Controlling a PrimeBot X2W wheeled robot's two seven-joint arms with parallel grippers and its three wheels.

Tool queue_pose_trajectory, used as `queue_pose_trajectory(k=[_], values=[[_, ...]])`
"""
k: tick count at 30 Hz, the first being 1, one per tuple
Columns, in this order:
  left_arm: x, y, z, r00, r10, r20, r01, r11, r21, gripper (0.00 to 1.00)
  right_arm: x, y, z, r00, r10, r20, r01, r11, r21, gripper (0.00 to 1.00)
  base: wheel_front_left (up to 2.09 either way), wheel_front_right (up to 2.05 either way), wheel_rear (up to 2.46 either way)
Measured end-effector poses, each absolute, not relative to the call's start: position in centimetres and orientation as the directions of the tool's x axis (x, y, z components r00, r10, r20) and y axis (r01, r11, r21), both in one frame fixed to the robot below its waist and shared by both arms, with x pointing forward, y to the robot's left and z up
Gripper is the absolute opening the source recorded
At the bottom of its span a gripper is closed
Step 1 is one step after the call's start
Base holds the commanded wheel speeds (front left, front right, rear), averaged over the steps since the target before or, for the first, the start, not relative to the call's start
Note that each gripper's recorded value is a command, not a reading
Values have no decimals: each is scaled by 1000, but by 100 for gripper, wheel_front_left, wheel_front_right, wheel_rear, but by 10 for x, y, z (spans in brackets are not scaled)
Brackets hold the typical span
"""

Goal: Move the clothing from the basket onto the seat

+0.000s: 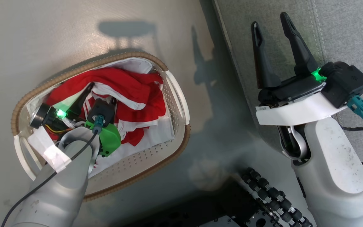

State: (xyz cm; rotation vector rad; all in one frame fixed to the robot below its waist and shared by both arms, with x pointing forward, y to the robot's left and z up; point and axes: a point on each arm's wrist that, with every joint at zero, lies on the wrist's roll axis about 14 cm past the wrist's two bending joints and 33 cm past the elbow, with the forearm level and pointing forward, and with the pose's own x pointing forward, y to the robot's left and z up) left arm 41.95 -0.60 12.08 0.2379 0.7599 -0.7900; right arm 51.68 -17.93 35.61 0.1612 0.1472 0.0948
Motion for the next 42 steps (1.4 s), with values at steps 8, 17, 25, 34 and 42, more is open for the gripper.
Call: queue_pose_trajectory(k=[8,17,25,34,42], values=[[418,-8,106,437,-551,-710,708,699,-107,100,517,-179,341,981,107,-165,-78,981,176,100,0,0,0],[403,-6,92,374,-547,-749,711,688,-148,100,518,-174,332,977,120,-179,-86,979,185,100,0,0,0],[400,-2,89,348,-535,-770,703,692,-163,0,517,-169,330,974,132,-184,-97,977,188,100,0,0,0],[412,-6,113,405,-545,-734,685,713,-152,0,518,-169,345,978,132,-162,-101,978,185,100,0,0,0],[412,-9,149,458,-559,-691,666,731,-150,0,509,-175,365,982,111,-150,-84,981,176,100,0,0,0]])
